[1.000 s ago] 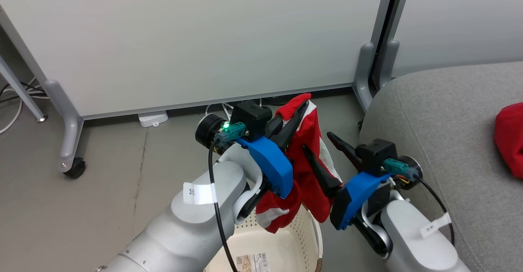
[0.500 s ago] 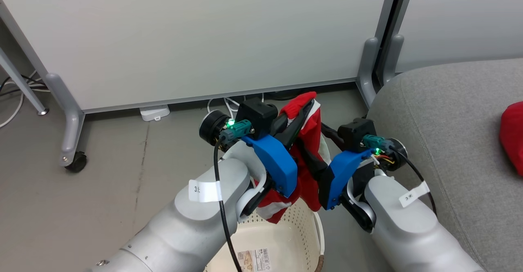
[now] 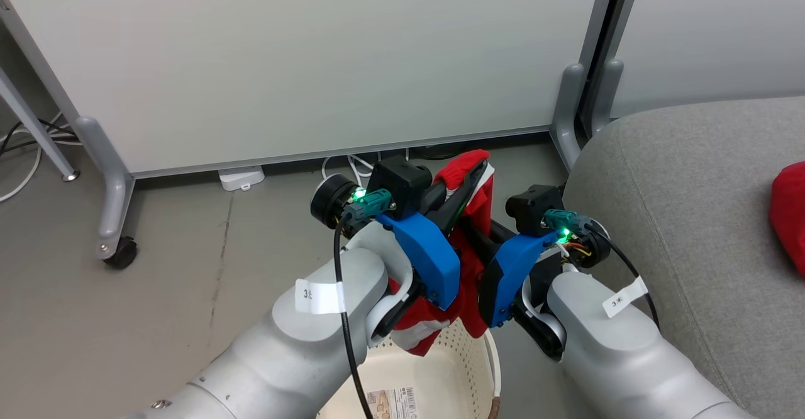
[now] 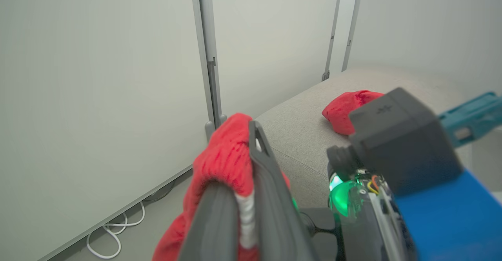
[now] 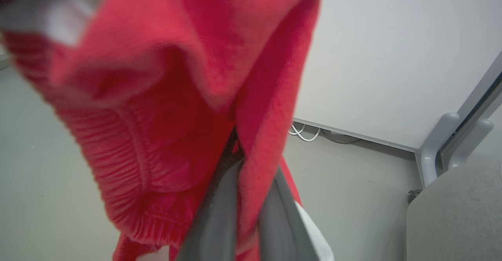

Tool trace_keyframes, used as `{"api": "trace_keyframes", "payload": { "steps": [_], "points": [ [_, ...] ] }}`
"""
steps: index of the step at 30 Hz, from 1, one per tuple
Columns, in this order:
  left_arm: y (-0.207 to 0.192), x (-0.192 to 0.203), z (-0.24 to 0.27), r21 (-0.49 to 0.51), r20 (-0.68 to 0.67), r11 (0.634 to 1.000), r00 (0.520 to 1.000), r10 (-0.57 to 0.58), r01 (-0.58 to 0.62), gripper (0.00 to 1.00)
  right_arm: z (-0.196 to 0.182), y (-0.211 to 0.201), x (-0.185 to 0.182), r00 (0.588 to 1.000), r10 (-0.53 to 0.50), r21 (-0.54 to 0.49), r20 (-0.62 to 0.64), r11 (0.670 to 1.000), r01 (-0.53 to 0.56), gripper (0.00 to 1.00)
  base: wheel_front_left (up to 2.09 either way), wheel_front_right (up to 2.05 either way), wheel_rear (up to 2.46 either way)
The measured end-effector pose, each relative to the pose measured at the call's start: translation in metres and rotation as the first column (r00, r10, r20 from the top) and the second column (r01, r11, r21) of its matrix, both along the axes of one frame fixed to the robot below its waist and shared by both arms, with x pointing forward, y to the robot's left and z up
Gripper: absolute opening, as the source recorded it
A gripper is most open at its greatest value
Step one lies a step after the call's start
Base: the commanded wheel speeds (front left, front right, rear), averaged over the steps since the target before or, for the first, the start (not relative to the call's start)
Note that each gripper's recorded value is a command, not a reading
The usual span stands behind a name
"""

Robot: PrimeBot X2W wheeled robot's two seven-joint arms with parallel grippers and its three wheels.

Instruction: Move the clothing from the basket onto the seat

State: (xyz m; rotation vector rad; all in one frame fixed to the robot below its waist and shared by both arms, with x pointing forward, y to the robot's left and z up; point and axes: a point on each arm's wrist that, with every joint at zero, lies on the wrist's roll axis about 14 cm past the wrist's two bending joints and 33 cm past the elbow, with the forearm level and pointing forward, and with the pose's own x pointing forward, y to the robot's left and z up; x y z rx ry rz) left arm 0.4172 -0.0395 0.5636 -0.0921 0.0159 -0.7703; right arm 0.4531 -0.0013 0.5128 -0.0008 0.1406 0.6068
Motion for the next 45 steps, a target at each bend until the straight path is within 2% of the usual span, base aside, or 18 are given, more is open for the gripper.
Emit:
{"api": "trace_keyframes", "payload": {
  "steps": [23,24,26,27,36,45],
  "points": [
    [0.000,0.001,-0.003,0.007,-0.011,1.000,1.000,0.011,-0.011,0.01,0.003,-0.003,-0.001,1.000,-0.008,0.032,-0.012,0.999,0.008,0.00,0.00,0.00,0.00],
    [0.000,0.001,-0.003,0.005,-0.012,1.000,1.000,0.012,-0.012,0.39,0.003,-0.003,-0.001,1.000,-0.009,0.032,-0.012,0.999,0.009,0.00,0.00,0.00,0.00],
    [0.000,0.001,-0.003,0.006,-0.013,1.000,1.000,0.013,-0.013,0.90,0.003,-0.004,-0.001,1.000,-0.011,0.032,-0.012,0.999,0.011,0.00,0.00,0.00,0.00],
    [0.000,0.001,-0.003,0.007,-0.014,1.000,1.000,0.013,-0.013,1.00,0.004,-0.005,-0.001,1.000,-0.012,0.034,-0.013,0.999,0.013,0.00,0.00,0.00,0.00],
    [0.003,0.001,-0.008,0.002,-0.027,1.000,0.999,0.028,-0.028,1.00,0.007,-0.010,0.002,1.000,-0.025,0.038,-0.007,0.999,0.025,0.00,0.00,0.00,0.00],
    [0.025,-0.009,-0.029,-0.019,-0.059,0.996,0.995,0.081,-0.082,1.00,0.011,-0.017,0.007,0.999,-0.039,0.046,0.004,0.998,0.039,0.00,0.00,0.00,0.00]
  ]
}}
